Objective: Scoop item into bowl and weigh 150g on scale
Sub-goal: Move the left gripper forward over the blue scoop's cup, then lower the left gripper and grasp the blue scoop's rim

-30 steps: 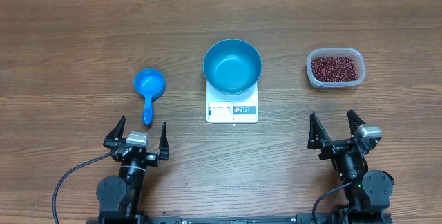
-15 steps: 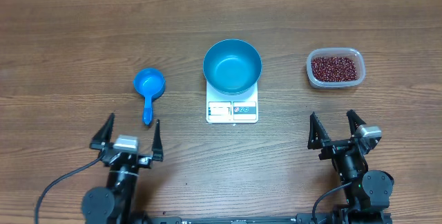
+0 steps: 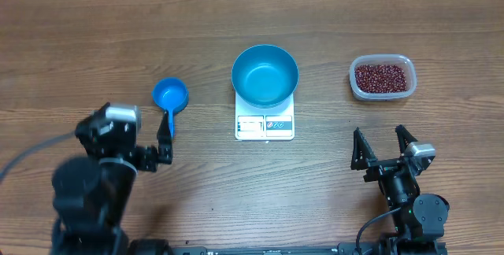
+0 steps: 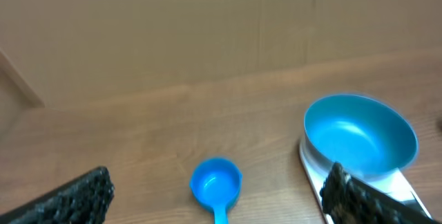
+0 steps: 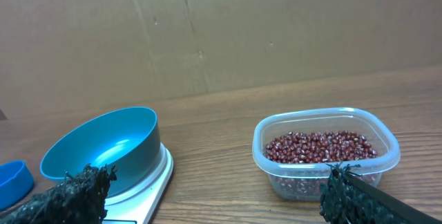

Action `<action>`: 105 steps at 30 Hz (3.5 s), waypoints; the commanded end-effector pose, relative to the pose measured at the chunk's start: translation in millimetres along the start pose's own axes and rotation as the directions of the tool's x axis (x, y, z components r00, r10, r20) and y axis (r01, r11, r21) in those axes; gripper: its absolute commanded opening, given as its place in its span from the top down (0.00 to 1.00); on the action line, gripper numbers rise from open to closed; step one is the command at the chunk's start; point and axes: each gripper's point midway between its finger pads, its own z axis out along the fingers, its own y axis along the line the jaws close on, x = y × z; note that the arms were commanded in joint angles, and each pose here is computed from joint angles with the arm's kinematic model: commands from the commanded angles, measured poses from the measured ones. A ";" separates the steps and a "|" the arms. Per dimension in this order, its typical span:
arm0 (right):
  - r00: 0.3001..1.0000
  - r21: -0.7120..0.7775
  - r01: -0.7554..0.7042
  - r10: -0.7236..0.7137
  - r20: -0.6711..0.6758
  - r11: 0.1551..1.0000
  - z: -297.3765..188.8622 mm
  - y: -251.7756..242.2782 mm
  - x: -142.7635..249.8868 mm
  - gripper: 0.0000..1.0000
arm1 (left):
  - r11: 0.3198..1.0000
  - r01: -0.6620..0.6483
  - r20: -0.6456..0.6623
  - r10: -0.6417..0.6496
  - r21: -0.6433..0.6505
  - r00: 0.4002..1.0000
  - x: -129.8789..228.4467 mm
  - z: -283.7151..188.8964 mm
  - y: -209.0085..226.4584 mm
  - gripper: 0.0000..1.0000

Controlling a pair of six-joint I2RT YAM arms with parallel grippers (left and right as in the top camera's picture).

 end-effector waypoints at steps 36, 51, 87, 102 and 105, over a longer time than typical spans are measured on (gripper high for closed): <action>1.000 -0.002 0.009 -0.009 0.005 1.000 -0.1 -0.5 1.6 0.00 | 0.994 0.102 -0.937 -0.063 -0.029 0.344 163.9 169.9 46.6 0.00; 1.000 -0.002 0.009 -0.009 0.005 1.000 -0.1 -0.5 1.6 0.00 | 0.996 0.087 -0.895 -0.069 -0.034 0.440 179.9 223.7 54.3 0.00; 1.000 -0.002 0.009 -0.009 0.005 1.000 -0.1 -0.5 1.6 0.00 | 0.996 0.086 -0.947 -0.009 0.020 0.322 255.2 249.2 48.8 0.01; 1.000 -0.002 0.009 -0.009 0.005 1.000 -0.1 -0.5 1.6 0.00 | 0.996 0.085 -0.944 -0.010 0.019 0.329 258.2 253.5 49.1 0.00; 1.000 -0.002 0.009 -0.009 0.005 1.000 -0.1 -0.5 1.6 0.00 | 0.996 0.085 -0.943 -0.010 0.019 0.331 258.0 254.0 49.2 0.00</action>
